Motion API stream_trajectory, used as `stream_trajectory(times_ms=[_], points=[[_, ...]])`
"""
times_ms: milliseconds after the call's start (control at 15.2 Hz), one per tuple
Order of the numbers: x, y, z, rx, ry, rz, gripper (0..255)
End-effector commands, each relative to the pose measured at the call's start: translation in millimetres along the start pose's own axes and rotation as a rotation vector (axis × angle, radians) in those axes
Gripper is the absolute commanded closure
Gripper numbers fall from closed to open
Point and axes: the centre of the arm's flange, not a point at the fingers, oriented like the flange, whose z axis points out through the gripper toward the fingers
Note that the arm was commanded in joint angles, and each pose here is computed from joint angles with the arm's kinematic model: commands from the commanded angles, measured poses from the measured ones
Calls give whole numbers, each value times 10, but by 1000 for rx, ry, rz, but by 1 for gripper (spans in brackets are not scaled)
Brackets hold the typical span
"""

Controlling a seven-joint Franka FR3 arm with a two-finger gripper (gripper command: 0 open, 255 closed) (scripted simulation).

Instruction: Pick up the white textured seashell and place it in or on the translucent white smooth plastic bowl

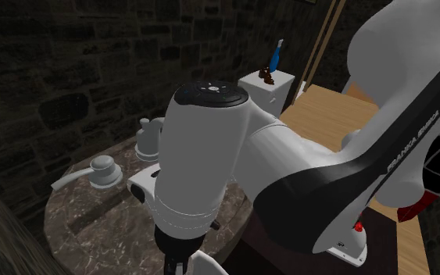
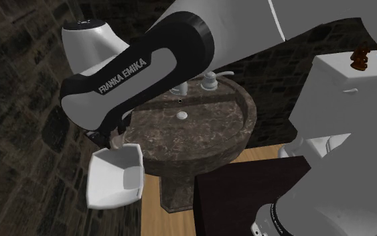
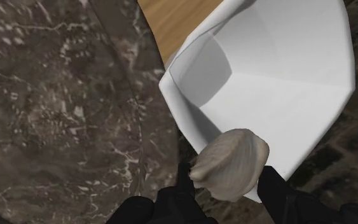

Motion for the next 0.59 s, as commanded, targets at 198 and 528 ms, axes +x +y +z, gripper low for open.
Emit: stream_trajectory(times_ms=[198, 528], points=[[-4, 15, 94, 0, 1, 0, 255], [-4, 15, 94, 0, 1, 0, 0]])
